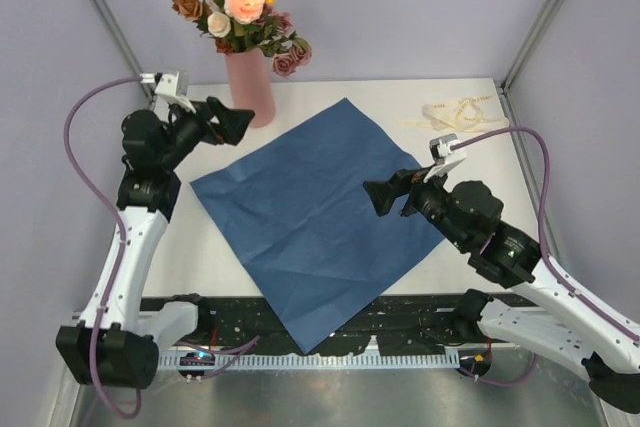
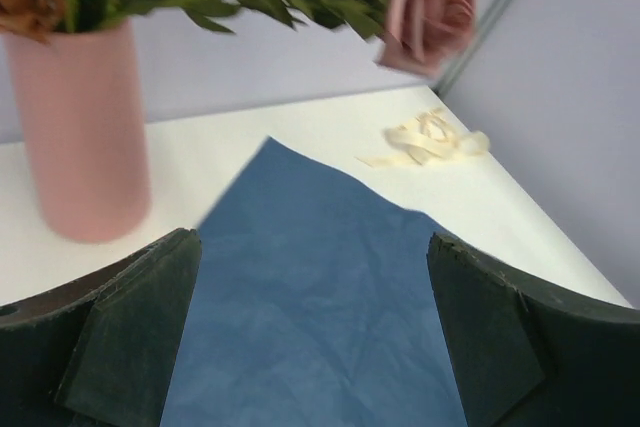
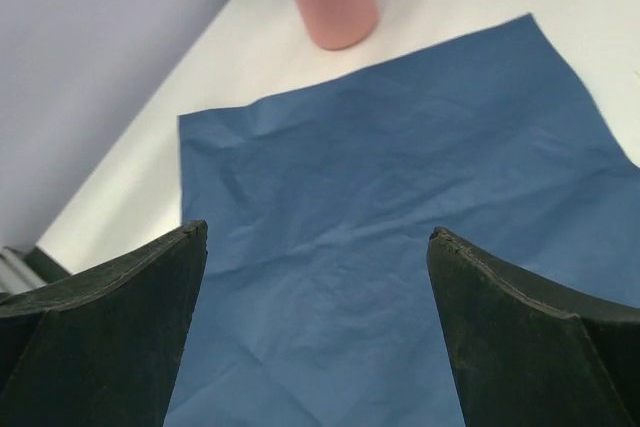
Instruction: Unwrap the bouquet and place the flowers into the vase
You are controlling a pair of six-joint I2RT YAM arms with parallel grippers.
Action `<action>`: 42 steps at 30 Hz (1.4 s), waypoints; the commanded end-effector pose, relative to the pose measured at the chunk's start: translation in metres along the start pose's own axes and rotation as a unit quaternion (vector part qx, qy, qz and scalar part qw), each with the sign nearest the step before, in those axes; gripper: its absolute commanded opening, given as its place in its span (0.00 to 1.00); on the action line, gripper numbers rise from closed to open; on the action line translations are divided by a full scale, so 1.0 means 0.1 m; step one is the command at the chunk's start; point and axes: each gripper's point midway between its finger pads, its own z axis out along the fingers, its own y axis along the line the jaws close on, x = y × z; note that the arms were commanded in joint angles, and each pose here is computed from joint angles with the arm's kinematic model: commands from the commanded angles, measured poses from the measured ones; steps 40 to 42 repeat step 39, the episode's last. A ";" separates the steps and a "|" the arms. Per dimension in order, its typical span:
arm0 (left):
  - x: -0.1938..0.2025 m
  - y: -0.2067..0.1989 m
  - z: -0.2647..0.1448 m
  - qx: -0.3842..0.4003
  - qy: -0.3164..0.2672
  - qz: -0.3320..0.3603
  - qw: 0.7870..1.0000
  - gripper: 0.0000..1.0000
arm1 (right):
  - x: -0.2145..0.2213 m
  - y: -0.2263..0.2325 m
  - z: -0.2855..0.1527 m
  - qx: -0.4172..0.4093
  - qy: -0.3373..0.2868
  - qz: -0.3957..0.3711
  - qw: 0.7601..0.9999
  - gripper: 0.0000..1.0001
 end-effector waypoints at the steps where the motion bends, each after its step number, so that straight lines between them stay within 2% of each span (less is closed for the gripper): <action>1: 0.25 -0.50 -0.44 0.091 0.036 -0.050 0.994 1.00 | -0.15 -0.33 -0.14 0.085 -0.029 -0.015 0.996 0.95; 6: 0.41 -0.77 -0.92 0.124 0.027 -0.030 0.991 0.99 | -0.34 -0.33 -0.35 0.088 -0.047 -0.004 0.995 0.95; 14: 0.77 -0.86 -1.37 0.134 -0.018 0.003 0.991 1.00 | -0.37 -0.35 -0.54 0.077 -0.059 -0.006 0.995 0.95; 16: 0.91 -0.84 -1.40 0.135 -0.025 0.007 0.990 1.00 | -0.36 -0.35 -0.55 0.074 -0.061 -0.003 0.995 0.95; 17: 0.87 -0.85 -1.42 0.139 -0.047 0.014 0.989 1.00 | -0.37 -0.34 -0.55 0.073 -0.065 -0.005 0.995 0.95; 20: 0.82 -0.92 -1.50 0.149 -0.065 0.019 0.987 1.00 | -0.37 -0.39 -0.55 0.084 -0.068 -0.011 0.994 0.95; 42: 0.85 -0.91 -1.52 0.139 -0.060 0.027 0.988 1.00 | -0.52 -0.40 -0.67 0.087 -0.091 -0.006 0.992 0.95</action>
